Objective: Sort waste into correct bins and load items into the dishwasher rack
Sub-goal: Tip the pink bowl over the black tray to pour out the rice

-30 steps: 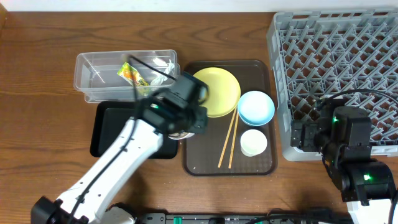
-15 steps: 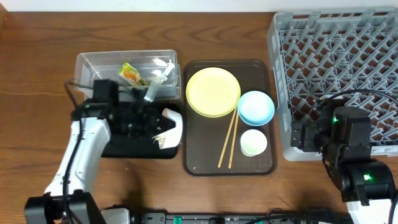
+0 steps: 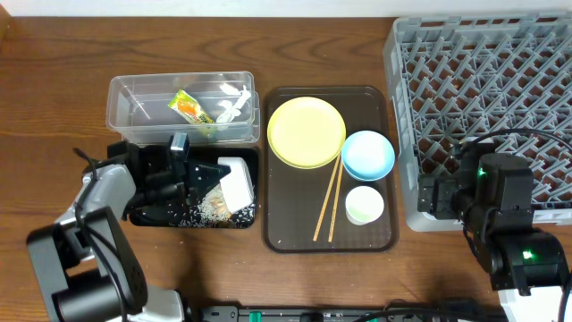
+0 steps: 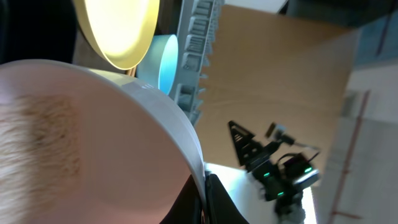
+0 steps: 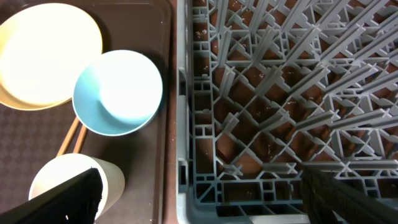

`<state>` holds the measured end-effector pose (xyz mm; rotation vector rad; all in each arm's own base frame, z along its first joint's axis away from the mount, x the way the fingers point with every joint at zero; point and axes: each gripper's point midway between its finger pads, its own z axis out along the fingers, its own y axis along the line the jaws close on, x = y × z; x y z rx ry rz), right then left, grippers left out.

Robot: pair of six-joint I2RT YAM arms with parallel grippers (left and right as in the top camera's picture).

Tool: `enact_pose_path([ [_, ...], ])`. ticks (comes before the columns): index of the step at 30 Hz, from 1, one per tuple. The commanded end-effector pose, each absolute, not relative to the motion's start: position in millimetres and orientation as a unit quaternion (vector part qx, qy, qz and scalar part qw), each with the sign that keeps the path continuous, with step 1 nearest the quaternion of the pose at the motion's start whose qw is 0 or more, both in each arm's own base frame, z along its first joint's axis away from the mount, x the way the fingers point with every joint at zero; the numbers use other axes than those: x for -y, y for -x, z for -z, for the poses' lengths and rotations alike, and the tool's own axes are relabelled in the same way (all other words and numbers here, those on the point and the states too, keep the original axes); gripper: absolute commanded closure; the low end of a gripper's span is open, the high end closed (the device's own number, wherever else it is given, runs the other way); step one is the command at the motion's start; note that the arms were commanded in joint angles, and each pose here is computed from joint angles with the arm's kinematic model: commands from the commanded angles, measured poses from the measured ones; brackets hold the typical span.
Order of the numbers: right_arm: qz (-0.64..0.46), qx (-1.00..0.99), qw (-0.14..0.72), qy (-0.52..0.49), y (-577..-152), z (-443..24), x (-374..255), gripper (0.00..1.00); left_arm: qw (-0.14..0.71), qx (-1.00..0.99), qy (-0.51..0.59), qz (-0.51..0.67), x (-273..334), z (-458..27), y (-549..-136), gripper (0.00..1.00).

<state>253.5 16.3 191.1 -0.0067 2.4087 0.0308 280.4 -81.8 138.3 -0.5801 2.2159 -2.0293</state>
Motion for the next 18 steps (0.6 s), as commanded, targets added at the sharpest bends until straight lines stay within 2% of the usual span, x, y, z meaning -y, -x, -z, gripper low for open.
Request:
enact_pose_path([
  [1, -0.012, -0.929, 0.369, -0.006, -255.5, -200.3, -14.8, 0.01, -0.007, -0.677, 0.260, 0.689, 74.0, -140.8, -284.7, 0.94],
  [10, -0.012, -0.930, 0.368, -0.006, -255.4, -200.1, -14.8, 0.01, -0.078, -0.619, 0.377, 0.684, 51.6, -139.0, -289.9, 0.94],
  [18, -0.012, -0.930, 0.367, -0.006, -254.9, -199.7, -14.7, 0.01, -0.089, -0.605, 0.399, 0.683, 45.9, -139.1, -291.0, 0.94],
])
